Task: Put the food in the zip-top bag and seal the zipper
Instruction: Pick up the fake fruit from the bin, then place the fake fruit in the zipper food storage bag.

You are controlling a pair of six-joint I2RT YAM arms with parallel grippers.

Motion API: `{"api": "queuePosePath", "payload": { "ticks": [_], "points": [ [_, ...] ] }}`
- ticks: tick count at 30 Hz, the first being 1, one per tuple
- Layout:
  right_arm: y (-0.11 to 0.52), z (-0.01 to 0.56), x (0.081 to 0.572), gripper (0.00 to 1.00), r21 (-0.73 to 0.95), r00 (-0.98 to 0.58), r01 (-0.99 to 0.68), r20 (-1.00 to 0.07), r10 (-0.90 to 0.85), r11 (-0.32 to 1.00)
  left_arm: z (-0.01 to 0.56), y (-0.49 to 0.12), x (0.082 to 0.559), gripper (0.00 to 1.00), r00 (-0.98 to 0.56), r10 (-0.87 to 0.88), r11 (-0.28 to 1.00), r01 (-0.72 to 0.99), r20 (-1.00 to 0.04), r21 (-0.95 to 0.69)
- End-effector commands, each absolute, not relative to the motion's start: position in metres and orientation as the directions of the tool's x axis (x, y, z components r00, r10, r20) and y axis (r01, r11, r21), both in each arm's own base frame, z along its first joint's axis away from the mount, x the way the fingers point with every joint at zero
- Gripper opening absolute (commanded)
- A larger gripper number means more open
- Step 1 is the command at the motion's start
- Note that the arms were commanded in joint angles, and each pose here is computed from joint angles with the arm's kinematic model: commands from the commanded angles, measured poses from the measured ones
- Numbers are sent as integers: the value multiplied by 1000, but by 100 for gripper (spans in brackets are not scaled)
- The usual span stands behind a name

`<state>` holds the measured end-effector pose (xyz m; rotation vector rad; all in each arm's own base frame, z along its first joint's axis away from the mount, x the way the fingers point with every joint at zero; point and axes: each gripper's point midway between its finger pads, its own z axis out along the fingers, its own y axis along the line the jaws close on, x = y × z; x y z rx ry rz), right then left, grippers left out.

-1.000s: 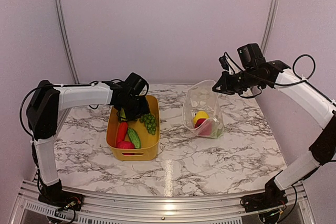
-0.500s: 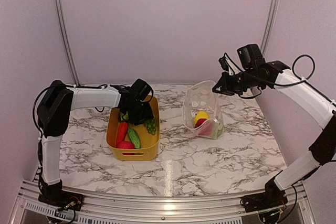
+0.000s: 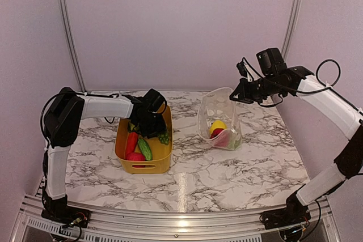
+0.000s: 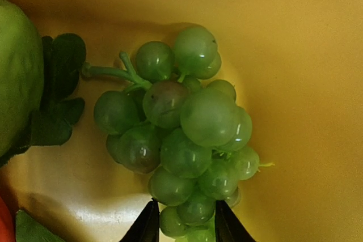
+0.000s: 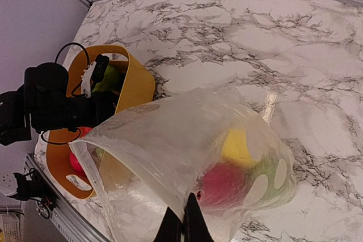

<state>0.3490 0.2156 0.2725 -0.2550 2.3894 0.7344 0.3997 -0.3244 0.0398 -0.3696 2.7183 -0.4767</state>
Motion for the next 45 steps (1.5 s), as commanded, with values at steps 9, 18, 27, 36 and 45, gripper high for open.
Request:
{"api": "queuePosePath", "payload": {
  "ticks": [9, 18, 27, 36, 45],
  "points": [
    [209, 289, 340, 0, 452, -776, -348, -630, 18, 821, 55, -313, 411, 5, -879, -290, 919, -145, -379, -367],
    [208, 289, 339, 0, 445, -774, -348, -633, 15, 825, 117, -303, 401, 0, -838, -237, 914, -20, -492, -405],
    [213, 289, 344, 0, 450, -778, -355, -628, 7, 819, 219, -302, 390, 0, -735, -253, 857, 132, -630, -498],
    [219, 287, 350, 0, 458, -782, -363, -624, 2, 811, 330, -364, 357, 0, -648, -166, 591, 538, -743, -601],
    [223, 287, 357, 0, 458, -781, -366, -625, 1, 810, 386, -438, 278, 0, -605, -30, 234, 770, -796, -594]
  ]
}}
